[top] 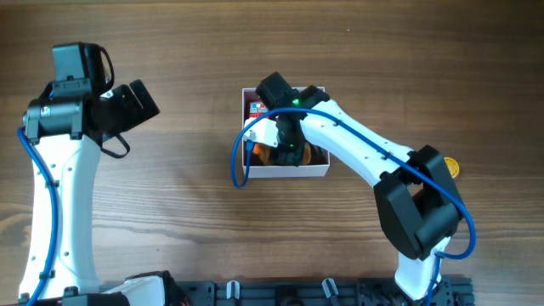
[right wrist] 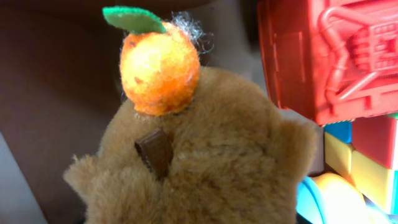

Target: Pack container

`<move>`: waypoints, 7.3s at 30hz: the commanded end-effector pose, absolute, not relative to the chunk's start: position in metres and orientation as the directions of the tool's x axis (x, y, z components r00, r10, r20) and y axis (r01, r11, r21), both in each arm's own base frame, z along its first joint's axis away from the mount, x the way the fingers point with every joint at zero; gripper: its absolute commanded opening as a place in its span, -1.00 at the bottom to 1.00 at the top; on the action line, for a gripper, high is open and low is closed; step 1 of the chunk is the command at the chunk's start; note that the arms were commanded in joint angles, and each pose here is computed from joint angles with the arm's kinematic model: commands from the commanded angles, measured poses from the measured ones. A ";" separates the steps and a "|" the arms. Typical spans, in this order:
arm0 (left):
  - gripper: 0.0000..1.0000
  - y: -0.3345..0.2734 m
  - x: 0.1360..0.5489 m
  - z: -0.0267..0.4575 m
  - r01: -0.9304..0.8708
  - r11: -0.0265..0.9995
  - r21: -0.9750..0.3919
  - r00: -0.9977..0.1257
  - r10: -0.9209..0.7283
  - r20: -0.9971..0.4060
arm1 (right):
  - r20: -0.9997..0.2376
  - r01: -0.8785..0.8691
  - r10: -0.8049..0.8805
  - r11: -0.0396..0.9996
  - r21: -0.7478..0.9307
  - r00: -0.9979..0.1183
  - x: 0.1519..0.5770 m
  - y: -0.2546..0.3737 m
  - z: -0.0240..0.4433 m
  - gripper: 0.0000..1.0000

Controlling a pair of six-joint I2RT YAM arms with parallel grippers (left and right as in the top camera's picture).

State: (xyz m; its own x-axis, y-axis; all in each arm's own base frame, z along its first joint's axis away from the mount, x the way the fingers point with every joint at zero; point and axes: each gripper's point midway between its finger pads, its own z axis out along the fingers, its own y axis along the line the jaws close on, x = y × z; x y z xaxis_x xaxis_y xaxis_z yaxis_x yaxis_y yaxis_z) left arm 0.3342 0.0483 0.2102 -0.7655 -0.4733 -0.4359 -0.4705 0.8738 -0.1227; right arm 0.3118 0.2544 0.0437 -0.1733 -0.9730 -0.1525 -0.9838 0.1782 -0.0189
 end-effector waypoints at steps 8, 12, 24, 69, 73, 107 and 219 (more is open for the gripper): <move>1.00 0.048 0.337 0.214 -0.469 0.872 -0.140 -0.757 -0.478 -0.446 | -0.213 -0.982 -0.962 0.182 -0.042 -0.169 0.320 0.268 0.062 0.59; 0.99 0.048 0.337 0.214 -0.469 0.872 -0.140 -0.756 -0.478 -0.447 | -0.258 -0.979 -0.953 0.184 -0.085 -0.157 0.322 0.270 0.087 0.83; 1.00 0.048 0.338 0.214 -0.468 0.873 -0.140 -0.756 -0.477 -0.449 | -0.623 -0.319 -0.409 0.912 -0.257 -0.667 0.338 0.134 0.279 1.00; 1.00 0.048 0.334 0.212 -0.471 0.872 -0.134 -0.764 -0.479 -0.434 | 0.029 0.712 0.712 0.701 0.032 -0.702 0.272 -0.133 -0.023 1.00; 1.00 0.048 0.334 0.212 -0.471 0.872 -0.134 -0.764 -0.479 -0.434 | 0.033 0.712 0.711 0.701 0.039 -0.702 0.273 -0.132 -0.023 0.91; 1.00 0.048 0.334 0.212 -0.471 0.872 -0.134 -0.763 -0.479 -0.434 | -0.290 0.331 0.357 0.934 0.137 -0.888 0.357 -0.056 0.139 -0.91; 1.00 -0.006 0.189 0.232 -0.111 0.979 -0.172 -0.572 -0.205 -0.794 | -0.987 -0.113 0.111 0.989 0.098 0.114 0.231 0.020 0.246 1.00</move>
State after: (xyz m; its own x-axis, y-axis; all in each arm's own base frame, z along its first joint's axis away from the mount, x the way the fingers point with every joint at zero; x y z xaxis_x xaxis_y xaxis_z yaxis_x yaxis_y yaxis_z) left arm 0.1895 -0.0064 0.2326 -0.5696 -0.2274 -0.7898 -0.1222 0.9737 -0.1922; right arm 0.2224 0.0115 0.2574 0.0563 0.1504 -0.9870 -0.0627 0.9872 0.1468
